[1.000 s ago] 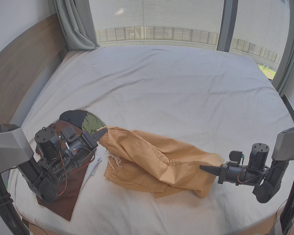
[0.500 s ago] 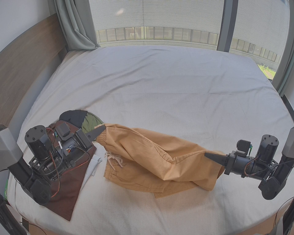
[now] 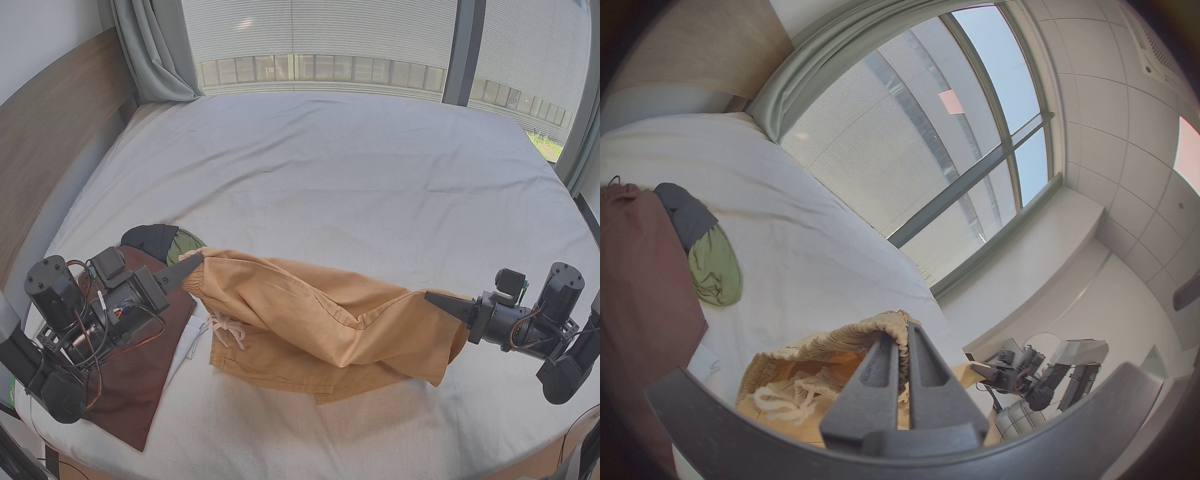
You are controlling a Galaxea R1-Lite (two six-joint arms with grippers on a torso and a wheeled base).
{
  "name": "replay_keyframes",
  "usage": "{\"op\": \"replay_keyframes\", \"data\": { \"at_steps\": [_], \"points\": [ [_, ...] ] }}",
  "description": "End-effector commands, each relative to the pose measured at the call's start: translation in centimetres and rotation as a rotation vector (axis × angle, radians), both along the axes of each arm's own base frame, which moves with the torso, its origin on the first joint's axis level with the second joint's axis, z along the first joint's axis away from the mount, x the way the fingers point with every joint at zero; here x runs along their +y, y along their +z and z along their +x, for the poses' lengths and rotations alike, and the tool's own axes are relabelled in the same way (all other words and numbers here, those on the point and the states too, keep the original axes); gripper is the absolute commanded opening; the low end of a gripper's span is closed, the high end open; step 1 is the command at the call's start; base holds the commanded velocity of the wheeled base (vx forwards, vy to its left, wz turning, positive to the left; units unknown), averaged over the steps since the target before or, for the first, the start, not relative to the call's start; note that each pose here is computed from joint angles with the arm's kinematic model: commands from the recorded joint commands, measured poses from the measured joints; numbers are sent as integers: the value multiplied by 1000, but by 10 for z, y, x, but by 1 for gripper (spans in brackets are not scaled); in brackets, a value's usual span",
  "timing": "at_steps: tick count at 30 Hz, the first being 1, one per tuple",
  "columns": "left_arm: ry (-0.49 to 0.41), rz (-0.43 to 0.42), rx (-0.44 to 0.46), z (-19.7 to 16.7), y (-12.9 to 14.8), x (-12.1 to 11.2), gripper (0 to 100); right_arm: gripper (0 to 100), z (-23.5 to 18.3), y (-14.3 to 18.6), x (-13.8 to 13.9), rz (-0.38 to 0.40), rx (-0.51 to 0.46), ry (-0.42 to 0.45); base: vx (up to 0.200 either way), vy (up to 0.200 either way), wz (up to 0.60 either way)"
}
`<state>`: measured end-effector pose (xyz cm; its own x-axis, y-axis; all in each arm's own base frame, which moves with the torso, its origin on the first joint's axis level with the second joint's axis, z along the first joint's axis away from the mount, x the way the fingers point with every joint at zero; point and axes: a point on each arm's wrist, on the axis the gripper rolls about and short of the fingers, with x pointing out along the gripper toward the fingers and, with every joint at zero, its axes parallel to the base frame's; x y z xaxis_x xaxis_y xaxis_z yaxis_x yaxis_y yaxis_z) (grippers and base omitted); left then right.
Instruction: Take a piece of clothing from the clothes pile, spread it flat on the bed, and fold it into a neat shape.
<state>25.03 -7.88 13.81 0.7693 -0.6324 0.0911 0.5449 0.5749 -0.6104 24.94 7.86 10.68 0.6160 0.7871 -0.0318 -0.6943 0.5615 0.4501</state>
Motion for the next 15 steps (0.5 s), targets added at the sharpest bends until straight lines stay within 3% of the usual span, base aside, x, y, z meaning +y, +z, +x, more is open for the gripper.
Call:
{"op": "replay_keyframes", "data": {
  "at_steps": [1, 15],
  "points": [
    [-12, -11, -52, -13, 15, 9, 0, 0, 1, 6, 0, 6, -28, -1, 0, 0, 0],
    [44, -8, -60, -10, 17, 24, 0, 0, 2, 21, -2, 23, -93, -11, 0, 0, 0]
  ]
}}
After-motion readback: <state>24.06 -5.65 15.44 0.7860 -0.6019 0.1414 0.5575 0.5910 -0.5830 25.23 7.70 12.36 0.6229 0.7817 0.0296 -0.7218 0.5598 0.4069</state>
